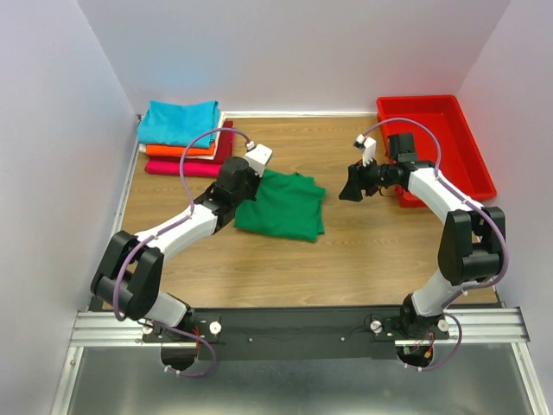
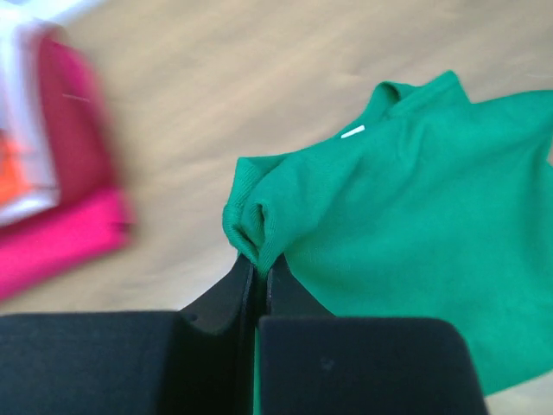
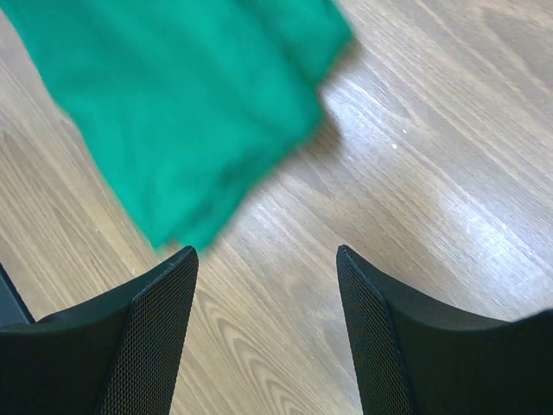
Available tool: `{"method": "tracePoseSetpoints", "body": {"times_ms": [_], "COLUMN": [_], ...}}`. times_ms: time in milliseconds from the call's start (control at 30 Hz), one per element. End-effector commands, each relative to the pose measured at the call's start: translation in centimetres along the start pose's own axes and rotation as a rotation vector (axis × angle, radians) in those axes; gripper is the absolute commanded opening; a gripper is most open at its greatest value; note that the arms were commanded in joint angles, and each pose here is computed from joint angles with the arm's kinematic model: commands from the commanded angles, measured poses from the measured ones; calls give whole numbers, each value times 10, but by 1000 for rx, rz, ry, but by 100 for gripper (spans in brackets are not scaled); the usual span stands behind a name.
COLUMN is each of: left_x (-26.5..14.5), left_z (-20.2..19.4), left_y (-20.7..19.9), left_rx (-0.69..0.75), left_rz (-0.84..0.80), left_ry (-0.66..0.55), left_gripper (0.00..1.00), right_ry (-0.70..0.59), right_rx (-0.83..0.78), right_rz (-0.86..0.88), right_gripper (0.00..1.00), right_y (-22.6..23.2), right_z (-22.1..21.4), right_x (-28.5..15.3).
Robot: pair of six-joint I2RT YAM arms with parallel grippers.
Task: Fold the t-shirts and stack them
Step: Neatly place the folded tshirt to the corner
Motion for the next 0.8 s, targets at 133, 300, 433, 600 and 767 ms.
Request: {"method": "tracePoseSetpoints", "body": {"times_ms": [133, 300, 433, 600, 767], "left_x": [-13, -15, -18, -23, -19], "left_z": [14, 41, 58, 74, 83], "left_y": [62, 80, 91, 104, 122], "left_rx": [331, 440, 527, 648, 662], "left_rz": [380, 453, 488, 554, 597], "left_ry": [41, 44, 47, 40, 44], "left_gripper": [0, 0, 0, 0, 0], "right_ry": [-35, -42, -51, -63, -72], "right_rx": [-21, -27, -31, -34, -32], "right_rz": [39, 53, 60, 79, 88], "right_gripper": [72, 72, 72, 72, 72], "right_y": [5, 7, 9, 13, 13], "right_z": [-1, -1, 0, 1, 2], "right_x": [-6, -8, -11, -14, -17]}}
Point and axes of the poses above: each gripper's point midway between its finger pads, its own x axis out along the fingers, its own y axis along the line the jaws close on, z = x × y, the point moved 6 cm from there along -x, back along the fingers, and after that the axes turned 12 degrees about x, right-handed, at the moved point
